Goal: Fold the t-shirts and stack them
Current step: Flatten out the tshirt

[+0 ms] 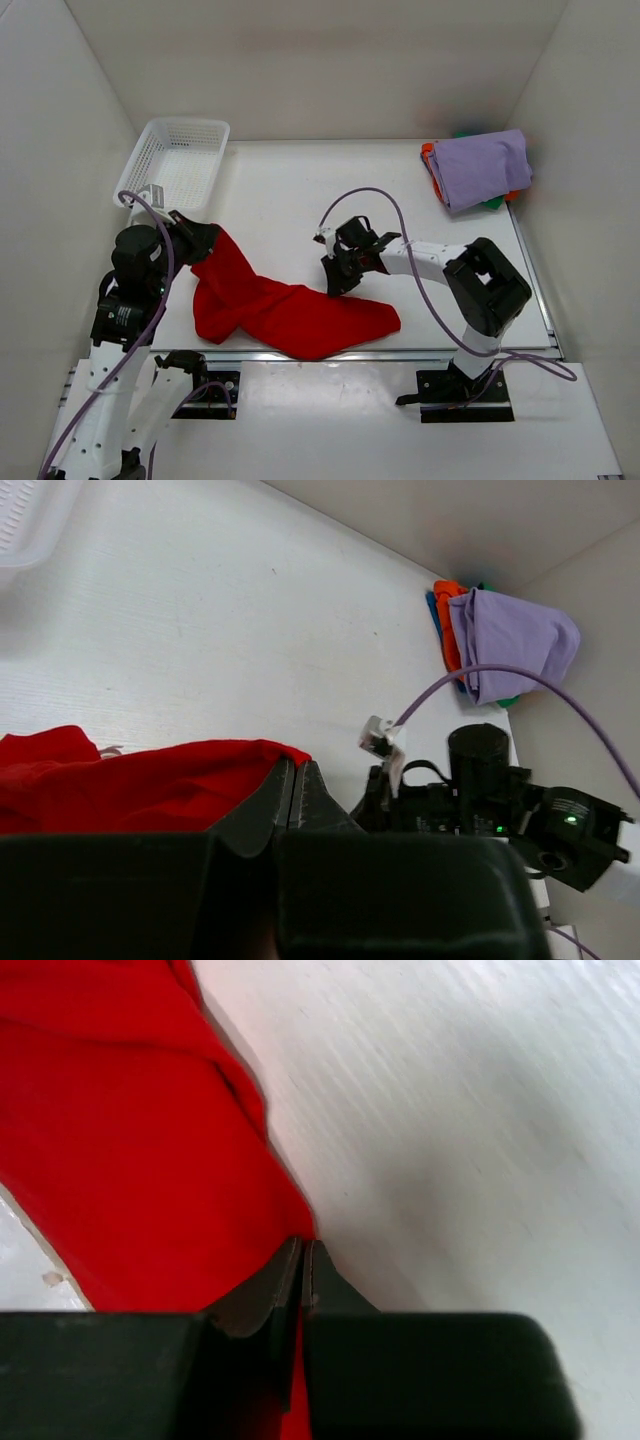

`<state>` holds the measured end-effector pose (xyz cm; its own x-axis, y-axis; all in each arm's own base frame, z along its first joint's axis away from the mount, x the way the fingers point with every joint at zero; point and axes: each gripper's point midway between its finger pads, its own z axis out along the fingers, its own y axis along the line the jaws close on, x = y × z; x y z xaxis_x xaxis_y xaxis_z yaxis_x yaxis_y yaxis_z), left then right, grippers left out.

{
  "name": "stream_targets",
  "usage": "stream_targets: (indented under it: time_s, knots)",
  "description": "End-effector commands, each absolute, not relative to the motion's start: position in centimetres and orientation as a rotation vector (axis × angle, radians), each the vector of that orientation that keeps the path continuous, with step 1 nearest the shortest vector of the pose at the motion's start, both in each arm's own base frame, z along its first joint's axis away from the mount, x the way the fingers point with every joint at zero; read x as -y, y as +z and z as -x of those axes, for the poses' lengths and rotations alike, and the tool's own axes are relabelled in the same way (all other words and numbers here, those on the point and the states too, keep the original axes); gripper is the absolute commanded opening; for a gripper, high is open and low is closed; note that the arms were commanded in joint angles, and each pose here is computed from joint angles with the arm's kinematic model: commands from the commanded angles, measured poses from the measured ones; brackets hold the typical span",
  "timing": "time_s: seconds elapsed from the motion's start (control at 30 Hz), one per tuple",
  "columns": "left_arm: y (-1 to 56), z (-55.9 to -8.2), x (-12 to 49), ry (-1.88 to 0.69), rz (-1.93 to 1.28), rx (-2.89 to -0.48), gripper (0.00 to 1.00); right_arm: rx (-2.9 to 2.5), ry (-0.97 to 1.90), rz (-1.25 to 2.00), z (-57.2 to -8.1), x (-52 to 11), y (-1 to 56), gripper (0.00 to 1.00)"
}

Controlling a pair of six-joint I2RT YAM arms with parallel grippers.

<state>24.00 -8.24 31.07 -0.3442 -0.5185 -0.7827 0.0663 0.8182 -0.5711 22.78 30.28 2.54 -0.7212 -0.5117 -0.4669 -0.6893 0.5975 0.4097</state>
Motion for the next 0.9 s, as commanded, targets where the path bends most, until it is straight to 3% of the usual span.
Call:
stream_targets:
  time_s: [0.0,0.13,0.23,0.33,0.47,0.53,0.6,0.73,0.87]
  knots:
    - [32.8,-25.0,7.8,-0.588,0.314,-1.799,0.0,-2.455,0.778,0.858,-25.5,-28.4,7.2,0.0]
    - [35.1,-25.2,6.5,-0.516,0.325,-1.752,0.0,-2.191,0.672,0.683,-29.9,-24.2,17.9,0.0]
    - [36.8,-25.0,5.5,-0.455,0.325,-1.711,0.0,-2.026,0.623,0.592,-30.4,-21.3,24.0,0.0]
    - [37.3,-25.0,5.0,-0.423,0.334,-1.711,0.0,-2.155,0.596,0.55,-28.0,-18.6,22.6,0.0]
    - [35.6,-24.8,5.2,-0.432,0.333,-1.736,0.0,-2.39,0.567,0.439,-24.4,-15.2,15.4,0.0]
    - [35.1,-24.9,5.5,-0.452,0.331,-1.745,0.0,-2.428,0.555,0.371,-23.6,-13.6,13.8,0.09]
    - [33.8,-24.8,6.1,-0.479,0.327,-1.768,0.0,-2.426,0.582,0.333,-23.3,-12.9,13.3,0.26]
    - [31.9,-24.8,6.4,-0.496,0.33,-1.801,0.0,-2.365,0.571,0.306,-24.2,-13.0,14.5,0.37]
    - [31.4,-24.6,7.0,-0.53,0.318,-1.809,0.0,-2.368,0.616,0.301,-25.4,-14.1,13.6,0.38]
